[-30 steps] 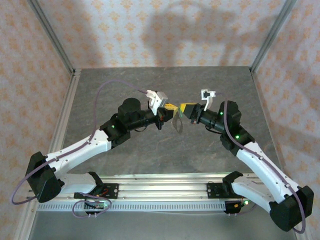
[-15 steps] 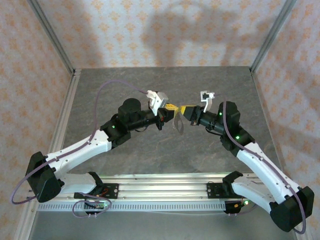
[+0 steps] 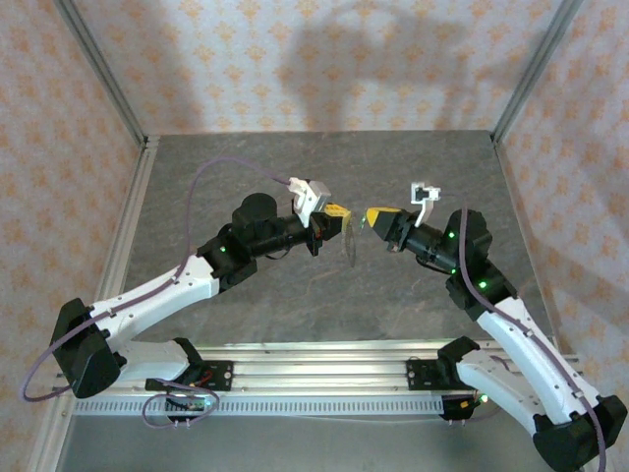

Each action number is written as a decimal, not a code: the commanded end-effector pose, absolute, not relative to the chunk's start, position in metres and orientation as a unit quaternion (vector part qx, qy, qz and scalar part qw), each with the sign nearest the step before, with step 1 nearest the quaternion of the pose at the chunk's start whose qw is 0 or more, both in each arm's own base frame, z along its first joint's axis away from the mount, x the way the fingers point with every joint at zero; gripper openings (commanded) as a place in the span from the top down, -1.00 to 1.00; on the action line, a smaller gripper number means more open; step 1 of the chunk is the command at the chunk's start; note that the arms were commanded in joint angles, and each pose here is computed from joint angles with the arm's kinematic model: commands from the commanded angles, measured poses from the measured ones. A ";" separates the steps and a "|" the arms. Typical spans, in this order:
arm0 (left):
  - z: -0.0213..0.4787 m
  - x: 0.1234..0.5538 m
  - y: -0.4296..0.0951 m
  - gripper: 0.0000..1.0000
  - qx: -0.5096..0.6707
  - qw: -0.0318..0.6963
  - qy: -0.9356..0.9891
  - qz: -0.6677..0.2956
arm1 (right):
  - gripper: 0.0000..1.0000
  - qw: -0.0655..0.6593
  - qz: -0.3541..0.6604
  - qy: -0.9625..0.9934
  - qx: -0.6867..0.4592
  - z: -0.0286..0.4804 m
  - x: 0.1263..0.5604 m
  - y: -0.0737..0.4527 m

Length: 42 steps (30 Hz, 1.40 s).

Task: Put the keys on the keyring

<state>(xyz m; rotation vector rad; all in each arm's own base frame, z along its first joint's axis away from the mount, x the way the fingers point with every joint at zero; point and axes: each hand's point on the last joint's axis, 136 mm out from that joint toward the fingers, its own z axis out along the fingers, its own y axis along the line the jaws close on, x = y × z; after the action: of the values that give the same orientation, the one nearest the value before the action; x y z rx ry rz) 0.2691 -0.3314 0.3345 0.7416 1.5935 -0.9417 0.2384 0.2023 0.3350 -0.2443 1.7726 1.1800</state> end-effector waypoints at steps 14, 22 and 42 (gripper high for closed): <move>0.373 0.261 -0.332 1.00 0.317 0.576 0.628 -0.415 | 1.00 0.476 0.518 0.697 -0.138 0.350 0.238 0.218; 0.371 0.260 -0.335 1.00 0.319 0.574 0.628 -0.417 | 1.00 0.476 0.523 0.693 -0.137 0.354 0.242 0.221; 0.370 0.259 -0.337 1.00 0.322 0.570 0.626 -0.423 | 1.00 0.479 0.510 0.705 -0.114 0.349 0.258 0.222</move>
<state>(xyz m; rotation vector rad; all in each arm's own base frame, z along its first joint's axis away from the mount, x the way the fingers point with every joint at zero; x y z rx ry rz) 0.2667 -0.3329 0.3347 0.7523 1.5898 -0.9533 0.2564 0.2204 0.3225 -0.2661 1.8021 1.2391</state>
